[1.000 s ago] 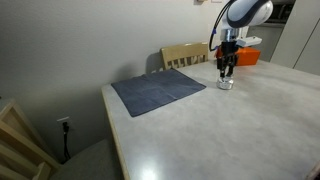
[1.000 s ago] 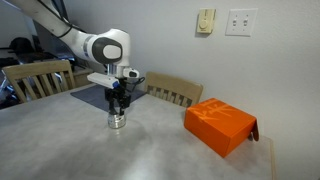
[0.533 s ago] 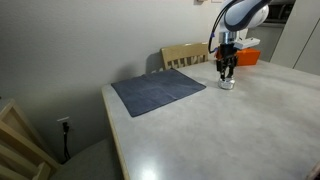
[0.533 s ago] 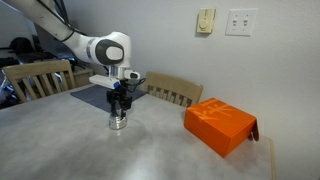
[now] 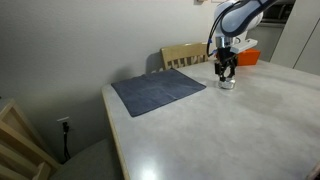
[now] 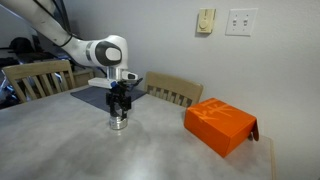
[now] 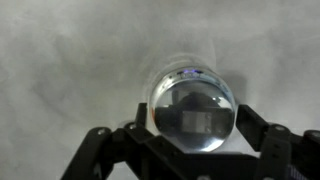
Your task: Pick up the lid, close the container, open the container again and close it again before putting the lid back down
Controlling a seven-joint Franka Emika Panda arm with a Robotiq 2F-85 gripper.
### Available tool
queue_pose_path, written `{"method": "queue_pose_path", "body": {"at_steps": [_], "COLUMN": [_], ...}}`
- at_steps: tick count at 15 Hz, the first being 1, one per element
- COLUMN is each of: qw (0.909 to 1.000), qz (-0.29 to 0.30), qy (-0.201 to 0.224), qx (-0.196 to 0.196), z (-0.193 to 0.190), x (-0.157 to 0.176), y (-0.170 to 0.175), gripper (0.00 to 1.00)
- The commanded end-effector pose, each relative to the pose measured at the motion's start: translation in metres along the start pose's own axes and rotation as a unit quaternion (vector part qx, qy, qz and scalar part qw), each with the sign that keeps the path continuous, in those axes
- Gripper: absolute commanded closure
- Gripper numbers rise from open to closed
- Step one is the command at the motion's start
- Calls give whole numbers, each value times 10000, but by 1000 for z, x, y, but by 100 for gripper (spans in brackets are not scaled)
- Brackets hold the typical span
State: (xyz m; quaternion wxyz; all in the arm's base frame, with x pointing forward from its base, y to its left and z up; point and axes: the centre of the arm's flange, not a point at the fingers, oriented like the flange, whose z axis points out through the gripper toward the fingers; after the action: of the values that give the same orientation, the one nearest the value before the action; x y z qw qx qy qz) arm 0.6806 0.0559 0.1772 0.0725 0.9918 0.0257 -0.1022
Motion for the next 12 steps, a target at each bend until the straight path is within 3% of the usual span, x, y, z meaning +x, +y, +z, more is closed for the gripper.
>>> {"method": "queue_pose_path", "body": {"at_steps": [1, 12], "qw": [9999, 9975], "qz": [29, 167], "qy": [112, 683], "qx": [-97, -71], "z": [-2, -49], "x": [-6, -30], "y": [0, 5], "gripper": [0, 0]}}
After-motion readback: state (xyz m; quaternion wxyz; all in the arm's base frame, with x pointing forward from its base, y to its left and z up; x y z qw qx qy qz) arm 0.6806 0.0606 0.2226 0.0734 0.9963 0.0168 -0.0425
